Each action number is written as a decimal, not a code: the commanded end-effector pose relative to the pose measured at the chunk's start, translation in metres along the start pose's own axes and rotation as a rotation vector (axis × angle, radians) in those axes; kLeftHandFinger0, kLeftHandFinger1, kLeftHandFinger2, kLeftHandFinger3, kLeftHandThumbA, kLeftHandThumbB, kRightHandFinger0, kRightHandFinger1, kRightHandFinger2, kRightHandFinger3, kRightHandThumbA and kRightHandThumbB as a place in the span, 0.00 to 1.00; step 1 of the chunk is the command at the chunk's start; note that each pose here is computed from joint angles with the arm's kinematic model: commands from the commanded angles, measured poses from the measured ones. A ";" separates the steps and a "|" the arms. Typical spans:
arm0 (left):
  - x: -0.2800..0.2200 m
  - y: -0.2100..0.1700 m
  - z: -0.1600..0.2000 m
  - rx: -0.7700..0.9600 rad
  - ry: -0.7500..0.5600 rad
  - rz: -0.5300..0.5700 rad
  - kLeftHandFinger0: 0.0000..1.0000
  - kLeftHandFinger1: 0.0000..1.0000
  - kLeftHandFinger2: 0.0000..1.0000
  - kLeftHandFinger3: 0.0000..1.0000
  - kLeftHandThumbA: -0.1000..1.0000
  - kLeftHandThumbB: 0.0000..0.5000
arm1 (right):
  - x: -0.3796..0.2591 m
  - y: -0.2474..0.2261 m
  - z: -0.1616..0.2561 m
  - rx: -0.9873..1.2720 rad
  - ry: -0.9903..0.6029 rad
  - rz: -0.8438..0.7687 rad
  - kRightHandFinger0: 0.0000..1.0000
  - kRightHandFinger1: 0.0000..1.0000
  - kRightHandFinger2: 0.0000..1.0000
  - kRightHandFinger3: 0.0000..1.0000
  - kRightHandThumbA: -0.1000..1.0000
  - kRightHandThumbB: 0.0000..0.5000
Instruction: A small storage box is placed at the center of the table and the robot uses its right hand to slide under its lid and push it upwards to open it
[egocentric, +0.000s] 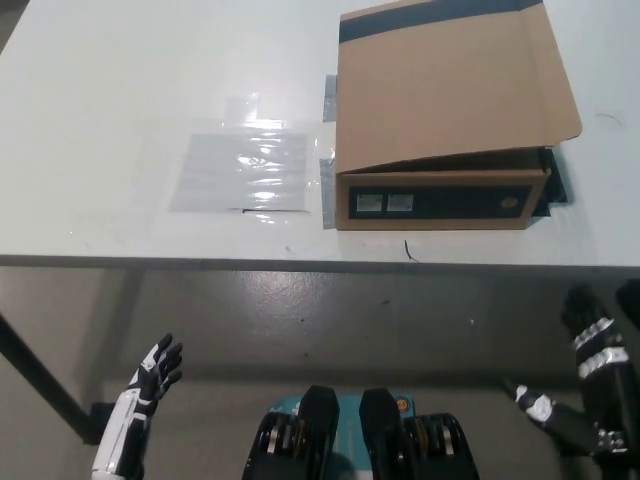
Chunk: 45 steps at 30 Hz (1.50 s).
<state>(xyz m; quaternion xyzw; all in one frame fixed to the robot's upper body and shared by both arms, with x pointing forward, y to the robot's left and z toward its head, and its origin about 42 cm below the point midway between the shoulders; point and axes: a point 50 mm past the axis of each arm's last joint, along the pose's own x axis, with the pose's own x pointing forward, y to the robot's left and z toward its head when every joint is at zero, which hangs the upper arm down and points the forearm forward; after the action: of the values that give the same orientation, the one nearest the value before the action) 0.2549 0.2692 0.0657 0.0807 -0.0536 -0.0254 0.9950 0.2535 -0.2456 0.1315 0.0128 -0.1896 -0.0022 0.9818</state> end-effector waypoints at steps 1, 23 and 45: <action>0.002 0.002 0.011 0.026 -0.075 -0.025 1.00 1.00 1.00 1.00 1.00 0.61 | 0.026 -0.012 0.035 0.092 -0.122 0.012 1.00 1.00 1.00 1.00 1.00 0.44; 0.001 -0.003 0.012 0.009 -0.074 -0.062 1.00 1.00 1.00 1.00 1.00 0.64 | 0.154 -0.036 0.048 0.365 -0.200 -0.158 1.00 1.00 1.00 1.00 1.00 0.47; 0.003 -0.006 0.011 -0.019 -0.060 -0.069 1.00 1.00 1.00 1.00 1.00 0.64 | 0.222 -0.033 0.016 0.453 -0.131 -0.161 1.00 1.00 1.00 1.00 1.00 0.56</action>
<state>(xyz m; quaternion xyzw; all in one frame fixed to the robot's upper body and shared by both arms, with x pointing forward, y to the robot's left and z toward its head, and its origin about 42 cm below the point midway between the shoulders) 0.2541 0.2638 0.0670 0.0760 -0.0584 -0.0479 0.9942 0.4412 -0.2841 0.1960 0.2335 -0.1889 -0.0636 0.9517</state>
